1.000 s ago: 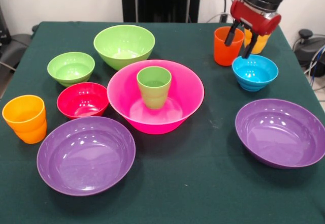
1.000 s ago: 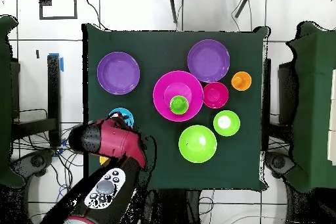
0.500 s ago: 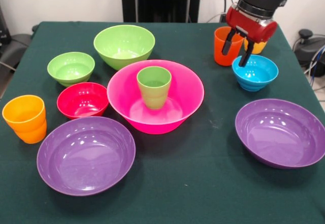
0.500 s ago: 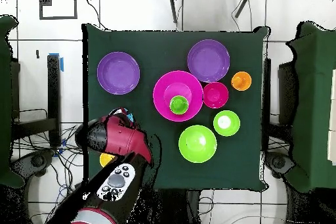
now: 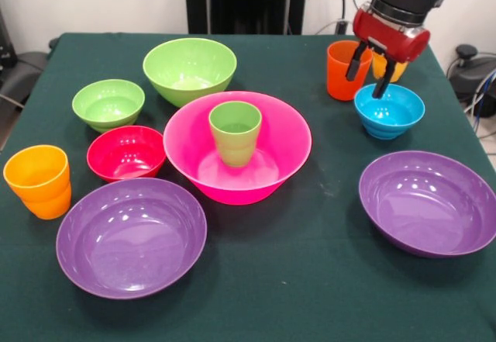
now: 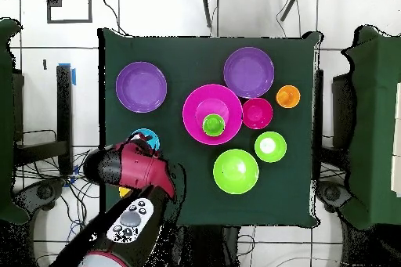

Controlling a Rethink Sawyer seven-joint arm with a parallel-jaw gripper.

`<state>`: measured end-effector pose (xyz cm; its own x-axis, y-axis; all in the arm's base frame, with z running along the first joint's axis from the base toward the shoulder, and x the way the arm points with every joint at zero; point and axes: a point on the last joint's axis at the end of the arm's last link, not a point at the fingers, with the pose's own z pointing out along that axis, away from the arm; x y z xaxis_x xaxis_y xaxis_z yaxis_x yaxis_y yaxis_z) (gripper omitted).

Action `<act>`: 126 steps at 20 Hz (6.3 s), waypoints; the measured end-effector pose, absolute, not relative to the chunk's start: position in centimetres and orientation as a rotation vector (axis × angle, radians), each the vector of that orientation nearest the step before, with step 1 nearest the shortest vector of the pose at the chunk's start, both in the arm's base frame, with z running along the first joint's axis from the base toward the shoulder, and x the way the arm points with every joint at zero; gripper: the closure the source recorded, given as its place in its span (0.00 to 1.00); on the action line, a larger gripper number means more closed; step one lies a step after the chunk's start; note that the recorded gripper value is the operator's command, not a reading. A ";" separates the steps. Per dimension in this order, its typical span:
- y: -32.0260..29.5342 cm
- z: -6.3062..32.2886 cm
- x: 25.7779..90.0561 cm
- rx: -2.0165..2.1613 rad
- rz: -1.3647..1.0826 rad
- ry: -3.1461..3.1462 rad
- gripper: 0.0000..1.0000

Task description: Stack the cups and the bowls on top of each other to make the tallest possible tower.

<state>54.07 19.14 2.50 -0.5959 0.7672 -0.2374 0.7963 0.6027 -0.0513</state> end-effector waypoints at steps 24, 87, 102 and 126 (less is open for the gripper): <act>19.7 2.5 49.0 1.300 -0.470 2.772 0.00; 16.4 -2.1 45.6 1.441 -0.393 2.711 0.00; 15.2 -2.6 46.5 1.513 -0.361 2.703 0.00; 16.2 -3.2 47.2 1.529 -0.290 2.740 1.00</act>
